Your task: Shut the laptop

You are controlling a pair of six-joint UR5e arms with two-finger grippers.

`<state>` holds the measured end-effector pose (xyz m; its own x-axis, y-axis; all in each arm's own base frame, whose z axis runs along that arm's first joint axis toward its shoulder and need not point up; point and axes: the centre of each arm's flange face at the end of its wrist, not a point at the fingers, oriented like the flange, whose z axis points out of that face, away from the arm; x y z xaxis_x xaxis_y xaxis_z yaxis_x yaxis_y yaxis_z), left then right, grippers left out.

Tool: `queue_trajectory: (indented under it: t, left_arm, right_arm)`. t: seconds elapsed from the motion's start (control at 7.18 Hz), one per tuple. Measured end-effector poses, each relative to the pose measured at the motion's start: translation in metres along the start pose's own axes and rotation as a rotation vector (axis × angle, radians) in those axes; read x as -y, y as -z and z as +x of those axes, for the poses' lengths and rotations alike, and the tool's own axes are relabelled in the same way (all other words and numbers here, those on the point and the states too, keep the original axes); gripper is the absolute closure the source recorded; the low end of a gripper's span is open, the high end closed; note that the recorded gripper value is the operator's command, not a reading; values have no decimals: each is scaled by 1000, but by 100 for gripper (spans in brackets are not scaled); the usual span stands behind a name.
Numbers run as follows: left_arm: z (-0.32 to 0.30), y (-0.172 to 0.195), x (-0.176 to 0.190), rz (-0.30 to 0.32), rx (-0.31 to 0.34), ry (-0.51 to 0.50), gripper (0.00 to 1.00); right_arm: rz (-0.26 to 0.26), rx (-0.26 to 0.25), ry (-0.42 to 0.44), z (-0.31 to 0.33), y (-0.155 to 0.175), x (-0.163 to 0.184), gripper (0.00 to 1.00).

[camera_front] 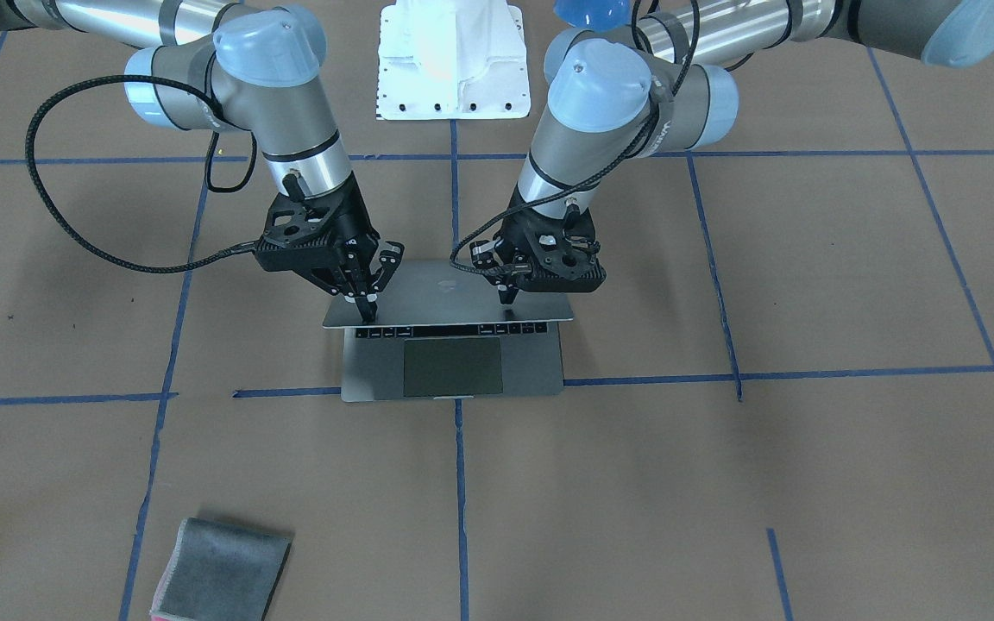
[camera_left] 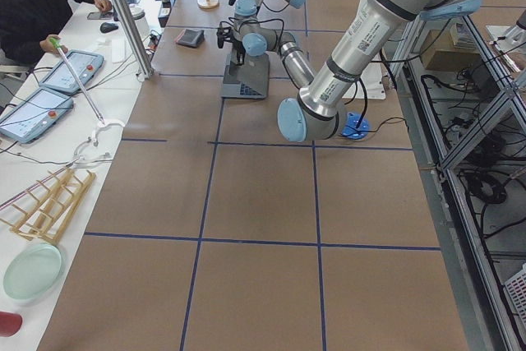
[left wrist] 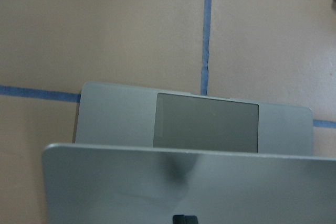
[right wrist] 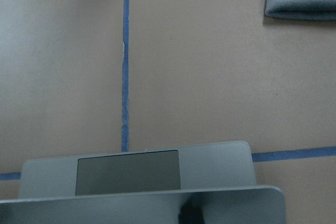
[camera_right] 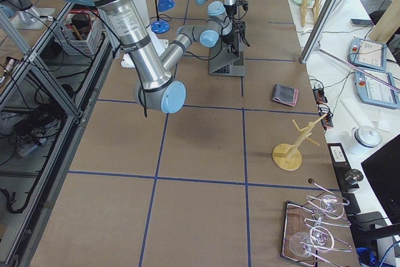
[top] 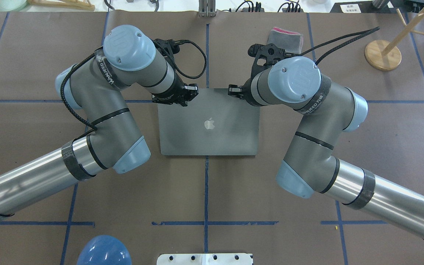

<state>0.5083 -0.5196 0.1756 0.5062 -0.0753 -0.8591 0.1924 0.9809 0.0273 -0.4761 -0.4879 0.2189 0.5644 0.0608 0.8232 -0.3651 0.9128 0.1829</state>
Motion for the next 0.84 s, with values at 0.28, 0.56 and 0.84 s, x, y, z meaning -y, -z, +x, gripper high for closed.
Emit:
queue_trajectory:
  t: [0.28, 0.56, 0.84]
  left_arm:
    - [-1, -12, 10, 3, 8, -6, 100]
    - [0, -22, 16, 3, 13, -7, 100]
    - [-1, -35, 21, 3, 16, -6, 100]
  right_arm:
    - [-15, -18, -4, -14, -18, 12, 100]
    - [-31, -34, -11, -24, -39, 22, 100]
    - [-39, -17, -19, -19, -62, 34, 100]
